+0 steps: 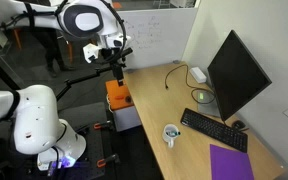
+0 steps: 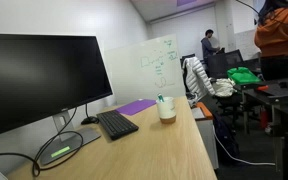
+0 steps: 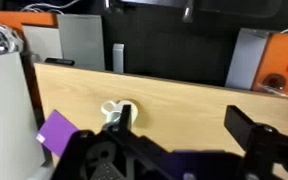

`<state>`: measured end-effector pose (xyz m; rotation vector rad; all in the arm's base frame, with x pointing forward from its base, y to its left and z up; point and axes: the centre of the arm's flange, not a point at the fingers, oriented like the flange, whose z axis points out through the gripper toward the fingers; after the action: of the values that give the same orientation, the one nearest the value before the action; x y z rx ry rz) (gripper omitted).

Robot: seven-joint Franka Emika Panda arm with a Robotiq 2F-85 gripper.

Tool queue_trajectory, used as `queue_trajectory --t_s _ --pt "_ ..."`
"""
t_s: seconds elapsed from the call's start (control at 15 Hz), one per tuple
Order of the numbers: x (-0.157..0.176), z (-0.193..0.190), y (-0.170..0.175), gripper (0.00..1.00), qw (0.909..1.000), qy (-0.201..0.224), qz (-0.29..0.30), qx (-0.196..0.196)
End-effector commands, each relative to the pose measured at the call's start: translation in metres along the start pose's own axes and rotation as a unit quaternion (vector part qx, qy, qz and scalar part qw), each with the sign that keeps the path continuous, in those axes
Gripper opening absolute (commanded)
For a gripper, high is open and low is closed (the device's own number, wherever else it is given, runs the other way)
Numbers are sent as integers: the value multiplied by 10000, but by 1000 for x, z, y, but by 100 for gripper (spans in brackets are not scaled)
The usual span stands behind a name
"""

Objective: Remove the marker from the mug

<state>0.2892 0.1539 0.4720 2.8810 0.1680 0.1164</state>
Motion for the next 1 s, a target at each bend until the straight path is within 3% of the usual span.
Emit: queue_trajectory --t_s 0.0,0.4,0.67,0.93 --pt "0 0 0 100 10000 0 0 0" --pt "0 0 0 100 10000 0 0 0" --pt "31 25 -3 100 9920 -325 -1220 49" --pt "78 74 9 100 9729 -593 -2235 30"
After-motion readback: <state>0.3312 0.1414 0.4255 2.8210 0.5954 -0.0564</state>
